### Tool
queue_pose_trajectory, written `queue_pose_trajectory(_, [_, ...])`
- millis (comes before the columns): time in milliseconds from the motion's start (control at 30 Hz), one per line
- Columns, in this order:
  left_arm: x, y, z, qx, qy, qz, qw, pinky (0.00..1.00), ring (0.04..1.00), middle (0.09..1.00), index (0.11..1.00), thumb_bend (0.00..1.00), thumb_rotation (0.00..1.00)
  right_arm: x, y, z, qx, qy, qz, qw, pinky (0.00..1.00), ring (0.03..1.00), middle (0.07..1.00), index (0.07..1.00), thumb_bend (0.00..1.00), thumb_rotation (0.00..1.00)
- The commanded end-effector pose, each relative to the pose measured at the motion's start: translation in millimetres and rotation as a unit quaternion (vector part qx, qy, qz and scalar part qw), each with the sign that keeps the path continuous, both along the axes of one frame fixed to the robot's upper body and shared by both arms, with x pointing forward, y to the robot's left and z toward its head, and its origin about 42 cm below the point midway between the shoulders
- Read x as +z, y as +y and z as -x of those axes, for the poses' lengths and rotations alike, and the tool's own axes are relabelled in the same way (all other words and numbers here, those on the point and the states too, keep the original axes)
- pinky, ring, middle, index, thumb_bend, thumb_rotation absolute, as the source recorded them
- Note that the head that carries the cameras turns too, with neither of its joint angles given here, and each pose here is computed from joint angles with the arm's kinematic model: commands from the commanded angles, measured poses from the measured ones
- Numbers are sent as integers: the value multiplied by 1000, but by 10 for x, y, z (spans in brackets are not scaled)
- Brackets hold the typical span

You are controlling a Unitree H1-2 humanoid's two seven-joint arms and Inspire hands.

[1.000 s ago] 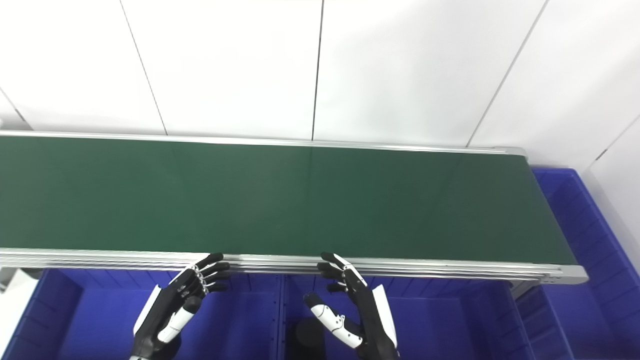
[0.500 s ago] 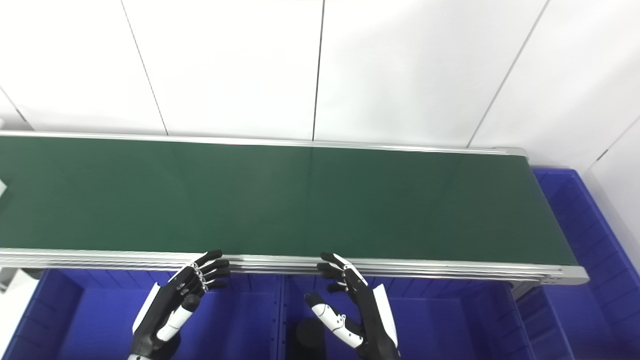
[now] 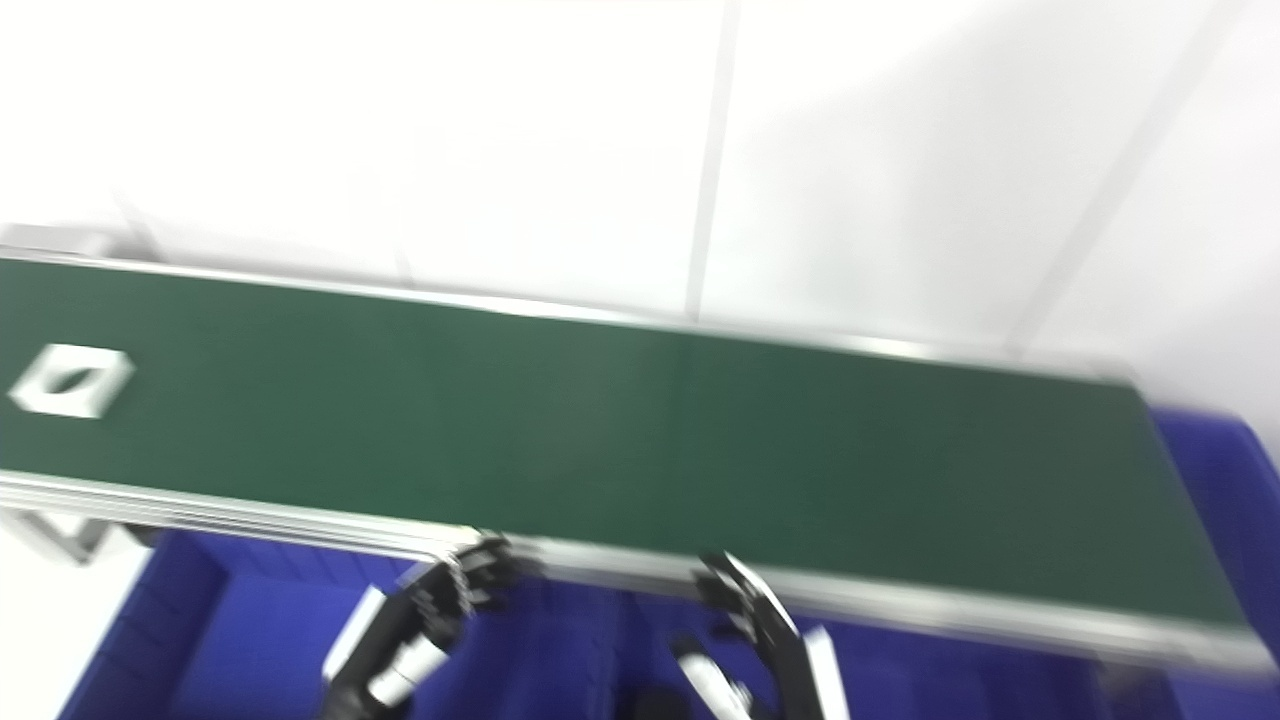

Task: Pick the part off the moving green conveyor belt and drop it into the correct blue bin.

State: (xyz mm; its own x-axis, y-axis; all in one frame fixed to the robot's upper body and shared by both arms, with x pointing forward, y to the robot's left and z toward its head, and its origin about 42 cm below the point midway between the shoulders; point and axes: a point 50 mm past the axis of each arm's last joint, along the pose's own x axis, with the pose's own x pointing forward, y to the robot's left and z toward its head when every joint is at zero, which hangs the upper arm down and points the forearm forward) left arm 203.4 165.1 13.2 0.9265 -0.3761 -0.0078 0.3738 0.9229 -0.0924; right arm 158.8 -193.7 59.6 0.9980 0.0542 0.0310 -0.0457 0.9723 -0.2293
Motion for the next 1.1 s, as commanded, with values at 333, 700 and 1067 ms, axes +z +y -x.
queue_pose_trajectory(333, [62, -117, -93, -3, -29, -1, 1000, 633, 704, 722, 758, 952, 618, 110, -28, -25, -2, -29, -5, 1000, 657, 750, 778, 841, 453, 711])
queue_pose_trajectory(700, [53, -136, -121, 4, -26, -2, 1000, 612, 687, 715, 742, 978, 587, 74, -48, -56, 1, -22, -5, 1000, 664, 750, 784, 854, 399, 689])
queue_pose_trajectory(1067, [73, -117, -151, -3, -39, -3, 999, 634, 703, 731, 747, 977, 575, 55, -23, -70, -6, -12, -23, 1000, 724, 796, 813, 889, 367, 726])
